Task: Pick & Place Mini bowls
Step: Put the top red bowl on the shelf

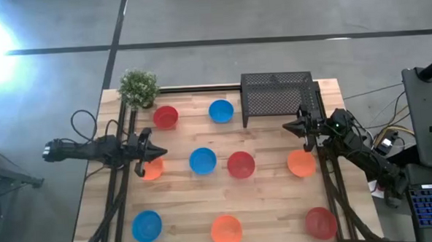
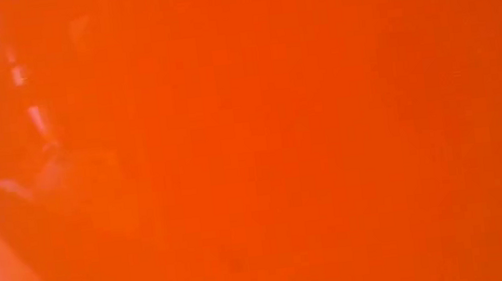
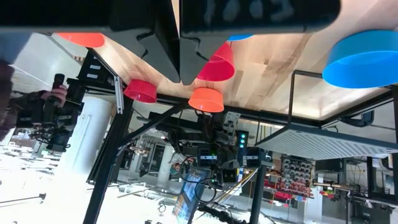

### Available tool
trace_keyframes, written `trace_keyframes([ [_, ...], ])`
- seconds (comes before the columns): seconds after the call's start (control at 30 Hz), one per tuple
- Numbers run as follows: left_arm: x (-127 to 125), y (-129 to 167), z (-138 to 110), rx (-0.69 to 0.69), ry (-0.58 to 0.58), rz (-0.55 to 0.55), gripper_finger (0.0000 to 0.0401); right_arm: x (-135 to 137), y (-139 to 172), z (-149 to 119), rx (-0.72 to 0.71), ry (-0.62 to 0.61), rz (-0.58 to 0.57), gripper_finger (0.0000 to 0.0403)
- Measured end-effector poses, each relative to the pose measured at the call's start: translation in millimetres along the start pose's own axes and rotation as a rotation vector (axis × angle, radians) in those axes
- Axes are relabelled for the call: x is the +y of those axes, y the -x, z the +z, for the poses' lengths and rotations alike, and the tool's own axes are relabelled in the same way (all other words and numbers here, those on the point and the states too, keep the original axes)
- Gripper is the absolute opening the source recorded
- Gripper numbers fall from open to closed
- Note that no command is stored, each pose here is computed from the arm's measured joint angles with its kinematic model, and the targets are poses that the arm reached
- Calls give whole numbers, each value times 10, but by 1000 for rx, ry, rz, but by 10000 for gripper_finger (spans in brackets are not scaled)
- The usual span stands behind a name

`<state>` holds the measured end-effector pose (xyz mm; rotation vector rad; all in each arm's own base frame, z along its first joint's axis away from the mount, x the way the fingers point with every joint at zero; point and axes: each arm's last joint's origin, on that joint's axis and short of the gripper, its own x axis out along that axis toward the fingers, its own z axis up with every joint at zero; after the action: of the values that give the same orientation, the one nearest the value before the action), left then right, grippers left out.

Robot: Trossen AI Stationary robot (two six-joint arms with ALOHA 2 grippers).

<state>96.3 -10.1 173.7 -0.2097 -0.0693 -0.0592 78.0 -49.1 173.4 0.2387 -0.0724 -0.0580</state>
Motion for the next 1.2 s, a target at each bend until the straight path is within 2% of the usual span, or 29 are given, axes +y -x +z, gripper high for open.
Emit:
trace_keyframes([
  [0.33,1,0,0,0,0,2,0,0,0,9,-9,-19,-7,8],
  [0.47,1,0,4,-6,1,5,0,3,1,16,-16,-129,-4,8],
  [0.57,0,0,12,-13,15,5,0,5,1,21,-20,-158,-2,8],
  [0.77,1,0,26,-30,20,17,0,51,8,118,-92,-88,64,8],
  [0.87,2,2,54,-61,30,30,0,101,25,218,-174,-48,112,8],
  [0.97,-1,3,76,-85,34,29,0,159,58,323,-272,44,151,8],
  [1.2,-6,5,168,-101,-36,79,0,268,108,564,-363,197,142,8],
])
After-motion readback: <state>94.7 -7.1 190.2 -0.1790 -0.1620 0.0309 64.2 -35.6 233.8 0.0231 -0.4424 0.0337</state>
